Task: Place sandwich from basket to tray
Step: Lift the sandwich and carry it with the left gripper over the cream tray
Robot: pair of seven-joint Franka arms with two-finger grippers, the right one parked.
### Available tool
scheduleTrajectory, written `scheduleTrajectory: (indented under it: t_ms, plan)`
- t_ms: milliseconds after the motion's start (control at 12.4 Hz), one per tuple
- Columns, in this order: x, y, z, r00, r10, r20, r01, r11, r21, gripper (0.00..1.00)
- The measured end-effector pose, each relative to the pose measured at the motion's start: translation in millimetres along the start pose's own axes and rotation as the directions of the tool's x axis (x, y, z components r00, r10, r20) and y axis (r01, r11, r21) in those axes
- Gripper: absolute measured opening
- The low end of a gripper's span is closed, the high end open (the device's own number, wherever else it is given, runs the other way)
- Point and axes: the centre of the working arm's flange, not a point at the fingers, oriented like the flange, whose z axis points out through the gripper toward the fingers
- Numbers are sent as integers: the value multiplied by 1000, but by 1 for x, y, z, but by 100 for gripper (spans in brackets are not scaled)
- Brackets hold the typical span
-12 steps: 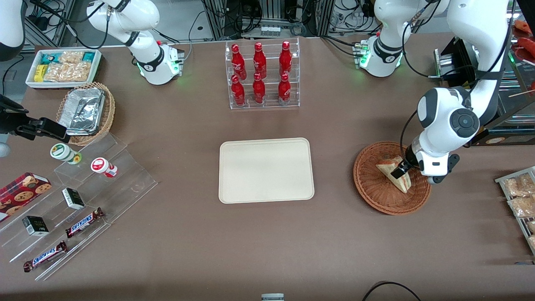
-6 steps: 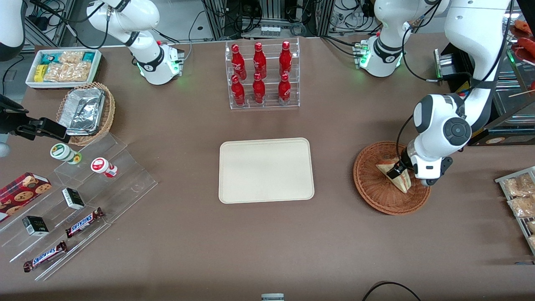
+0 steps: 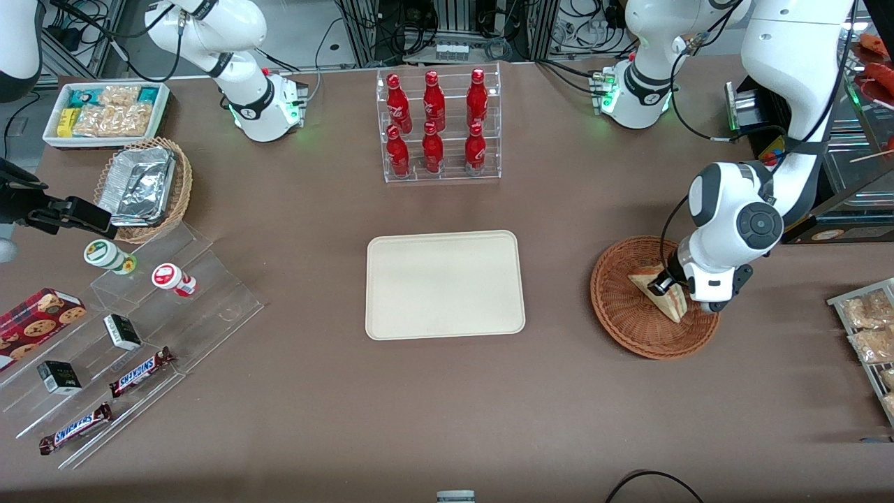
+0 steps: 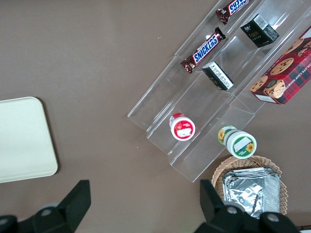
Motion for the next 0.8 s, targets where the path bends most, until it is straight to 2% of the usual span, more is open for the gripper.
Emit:
scheduleTrajectory:
  t_ms: [80,241,402,482,804]
  plan:
    - [-1,8,-12,1000,23,-2,-23,1000,21,36]
    - [-10,30,-41,997,75,0,-75,996,55,30]
    - [-28,55,-66,984,179,9,-179,981,75,23]
    - [-39,68,-76,972,235,10,-235,969,79,17]
    - [-99,112,-92,908,420,19,-420,906,45,15]
